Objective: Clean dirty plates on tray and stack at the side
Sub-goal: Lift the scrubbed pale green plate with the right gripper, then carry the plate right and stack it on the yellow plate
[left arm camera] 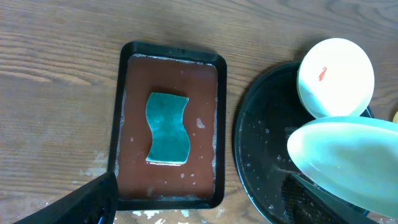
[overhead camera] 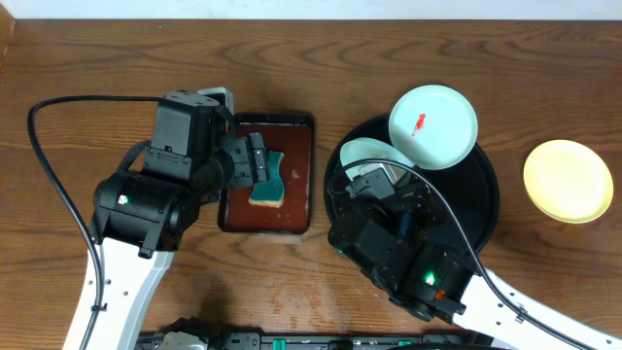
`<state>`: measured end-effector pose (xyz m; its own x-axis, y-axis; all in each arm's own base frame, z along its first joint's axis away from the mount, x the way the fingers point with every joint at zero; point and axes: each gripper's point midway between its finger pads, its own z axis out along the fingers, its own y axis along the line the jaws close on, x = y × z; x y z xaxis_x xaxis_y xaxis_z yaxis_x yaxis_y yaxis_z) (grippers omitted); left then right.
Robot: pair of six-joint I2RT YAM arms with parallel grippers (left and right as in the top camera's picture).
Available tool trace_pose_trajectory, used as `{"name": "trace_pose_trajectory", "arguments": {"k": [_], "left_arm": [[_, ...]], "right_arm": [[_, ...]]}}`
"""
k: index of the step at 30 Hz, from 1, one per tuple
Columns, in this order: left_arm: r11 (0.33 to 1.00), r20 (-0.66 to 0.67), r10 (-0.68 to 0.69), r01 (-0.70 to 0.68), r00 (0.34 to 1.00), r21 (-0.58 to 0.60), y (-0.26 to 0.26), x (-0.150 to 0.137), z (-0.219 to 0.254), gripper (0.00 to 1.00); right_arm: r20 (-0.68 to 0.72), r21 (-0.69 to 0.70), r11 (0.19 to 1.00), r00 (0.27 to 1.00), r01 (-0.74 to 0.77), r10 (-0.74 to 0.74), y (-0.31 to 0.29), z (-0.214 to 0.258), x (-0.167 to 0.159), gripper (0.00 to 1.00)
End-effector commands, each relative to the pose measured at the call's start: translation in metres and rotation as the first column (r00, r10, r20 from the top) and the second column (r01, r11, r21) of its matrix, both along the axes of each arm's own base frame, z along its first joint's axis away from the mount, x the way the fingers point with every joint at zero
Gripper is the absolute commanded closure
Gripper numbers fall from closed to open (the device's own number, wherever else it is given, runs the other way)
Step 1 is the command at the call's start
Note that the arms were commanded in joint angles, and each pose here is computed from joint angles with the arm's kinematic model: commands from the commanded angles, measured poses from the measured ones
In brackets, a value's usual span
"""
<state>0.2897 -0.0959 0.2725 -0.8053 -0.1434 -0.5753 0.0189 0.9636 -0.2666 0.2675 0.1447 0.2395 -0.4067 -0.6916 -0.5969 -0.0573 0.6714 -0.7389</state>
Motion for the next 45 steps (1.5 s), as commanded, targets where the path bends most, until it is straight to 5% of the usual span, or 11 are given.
{"name": "trace_pose_trajectory", "arguments": {"k": [1, 18, 24, 27, 30, 34, 36, 40, 45], "left_arm": [[1.000, 0.015, 0.001, -0.001, 1.000, 0.001, 0.001, 0.001, 0.006, 0.16], [1.000, 0.015, 0.001, -0.001, 1.000, 0.001, 0.001, 0.001, 0.006, 0.16], [1.000, 0.015, 0.001, -0.001, 1.000, 0.001, 0.001, 0.001, 0.006, 0.15], [1.000, 0.015, 0.001, -0.001, 1.000, 0.001, 0.001, 0.001, 0.006, 0.15], [1.000, 0.015, 0.001, -0.001, 1.000, 0.001, 0.001, 0.001, 0.006, 0.15], [1.000, 0.015, 0.001, -0.001, 1.000, 0.001, 0.001, 0.001, 0.006, 0.15], [1.000, 0.014, 0.001, -0.001, 1.000, 0.001, 0.001, 0.001, 0.006, 0.15], [1.000, 0.014, 0.001, -0.001, 1.000, 0.001, 0.001, 0.001, 0.006, 0.15], [1.000, 0.014, 0.001, -0.001, 1.000, 0.001, 0.001, 0.001, 0.006, 0.15]], "right_arm": [[0.040, -0.003, 1.000, 0.999, 0.017, -0.017, -0.004, 0.012, -0.001, 0.99], [0.054, 0.026, 0.999, 0.998, 0.022, -0.023, -0.003, 0.014, 0.001, 0.99], [0.021, 0.162, 0.981, 0.993, 0.110, -0.115, -0.022, 0.002, 0.014, 0.99], [-0.143, 0.312, 0.930, 0.977, 0.196, -0.158, -0.048, -0.028, 0.035, 0.99], [-0.373, 0.565, 0.806, 0.926, 0.177, 0.058, -0.043, -0.055, 0.048, 0.99], [-0.378, 0.818, 0.530, 0.904, 0.224, 0.201, -0.070, -0.035, 0.061, 0.99], [-0.365, 0.871, 0.391, 0.924, 0.298, 0.110, -0.114, -0.027, 0.069, 0.99], [-0.405, 0.866, 0.236, 0.895, 0.441, -0.187, -0.215, -0.036, 0.065, 0.99], [-0.512, 0.809, -0.025, 0.682, 0.587, -0.522, -0.325, -0.072, 0.033, 0.99]]}}
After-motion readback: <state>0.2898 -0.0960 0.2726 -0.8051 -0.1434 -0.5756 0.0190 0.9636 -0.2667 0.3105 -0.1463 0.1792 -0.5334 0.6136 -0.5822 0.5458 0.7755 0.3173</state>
